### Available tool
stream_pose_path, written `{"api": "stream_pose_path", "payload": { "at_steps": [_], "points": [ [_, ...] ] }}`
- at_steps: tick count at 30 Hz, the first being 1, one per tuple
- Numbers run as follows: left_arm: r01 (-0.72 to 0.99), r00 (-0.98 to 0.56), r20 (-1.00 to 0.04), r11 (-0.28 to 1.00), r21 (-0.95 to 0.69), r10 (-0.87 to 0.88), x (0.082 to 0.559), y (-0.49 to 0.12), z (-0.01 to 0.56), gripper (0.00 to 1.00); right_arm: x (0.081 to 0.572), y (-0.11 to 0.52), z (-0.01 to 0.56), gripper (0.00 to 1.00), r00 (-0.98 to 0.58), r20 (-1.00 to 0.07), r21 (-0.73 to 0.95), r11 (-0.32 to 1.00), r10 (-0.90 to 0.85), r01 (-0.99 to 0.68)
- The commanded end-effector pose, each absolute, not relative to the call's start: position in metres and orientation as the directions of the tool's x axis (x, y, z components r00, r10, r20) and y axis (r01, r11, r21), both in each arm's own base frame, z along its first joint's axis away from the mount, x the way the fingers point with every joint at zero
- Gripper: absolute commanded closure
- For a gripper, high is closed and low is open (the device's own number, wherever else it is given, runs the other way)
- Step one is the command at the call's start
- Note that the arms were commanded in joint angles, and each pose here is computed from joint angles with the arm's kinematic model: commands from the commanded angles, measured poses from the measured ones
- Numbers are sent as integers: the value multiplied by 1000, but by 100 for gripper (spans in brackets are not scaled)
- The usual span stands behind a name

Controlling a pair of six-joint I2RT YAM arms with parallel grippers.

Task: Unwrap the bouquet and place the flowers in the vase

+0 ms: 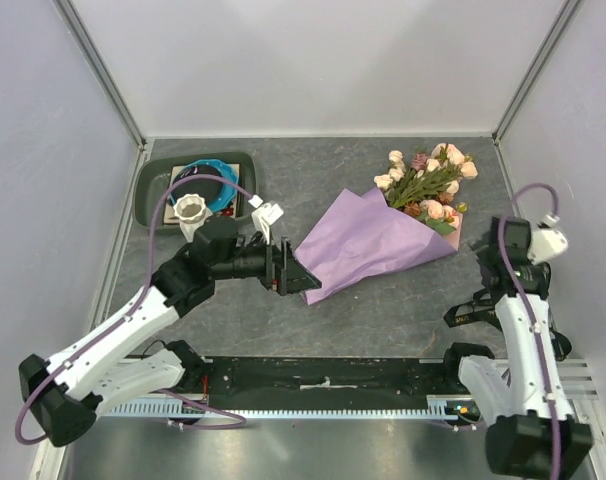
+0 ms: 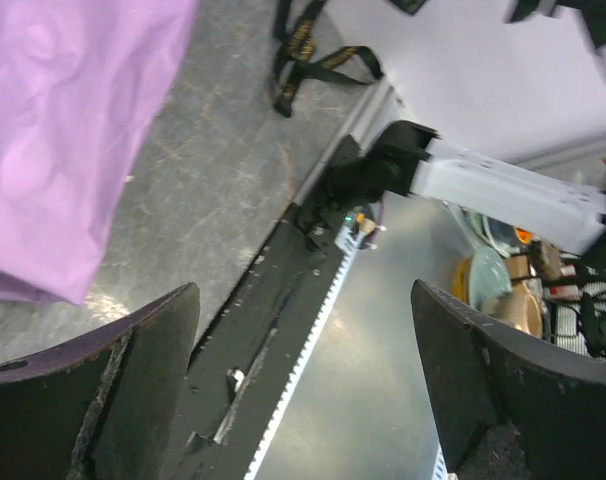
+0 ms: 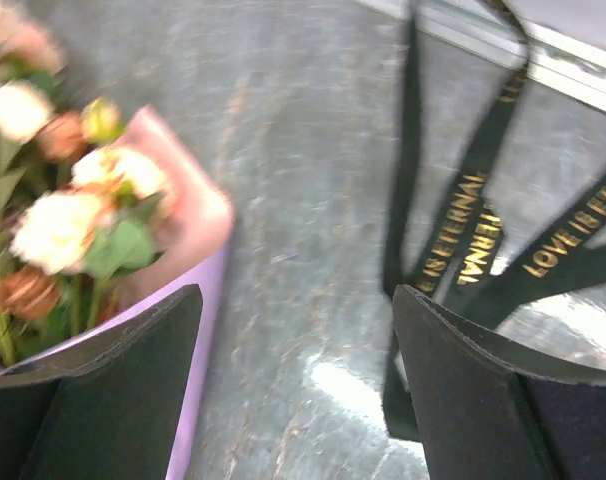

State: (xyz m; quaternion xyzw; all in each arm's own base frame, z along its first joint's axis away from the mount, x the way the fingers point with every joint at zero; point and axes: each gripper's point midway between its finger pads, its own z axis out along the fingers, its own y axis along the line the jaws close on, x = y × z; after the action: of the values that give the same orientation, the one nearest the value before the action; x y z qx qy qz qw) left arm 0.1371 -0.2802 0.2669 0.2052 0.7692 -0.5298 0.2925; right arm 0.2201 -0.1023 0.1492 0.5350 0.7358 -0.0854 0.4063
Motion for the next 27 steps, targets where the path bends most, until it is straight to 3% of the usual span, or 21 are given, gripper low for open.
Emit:
{"api": "stream_pose_path", "payload": {
  "at_steps": [1,6,11,16,21,22,24,27],
  "points": [
    [605,-716,-698,484,-632,-17,177,-279,253,7,265,-48,173,15,-285,-755,235,650,590,723],
    [536,-747,-664,568,-624,-24,220,-279,224,7,282,61,151,14,-547,-740,111,873,391,474],
    [497,-746,-665,629,-598,-42,249,-273,210,8,269,133,121,14,-655,-696,175,954,295,244],
    [450,-766,-643,690,-566,-28,276,-270,184,7,250,138,99,15,-664,-679,259,949,312,182],
    [411,-808,-589,713,-568,-4,292,-277,155,10,231,117,69,31,-678,-649,218,939,344,267],
    [410,-811,-584,709,-574,-4,295,-280,155,12,230,114,66,40,-669,-648,226,931,364,287],
    [391,-825,-565,717,-577,-5,300,-283,143,14,227,103,56,50,-667,-630,227,916,398,332],
    [377,-835,-550,715,-589,-13,307,-289,131,17,232,100,57,52,-664,-621,262,909,416,324]
  ]
}}
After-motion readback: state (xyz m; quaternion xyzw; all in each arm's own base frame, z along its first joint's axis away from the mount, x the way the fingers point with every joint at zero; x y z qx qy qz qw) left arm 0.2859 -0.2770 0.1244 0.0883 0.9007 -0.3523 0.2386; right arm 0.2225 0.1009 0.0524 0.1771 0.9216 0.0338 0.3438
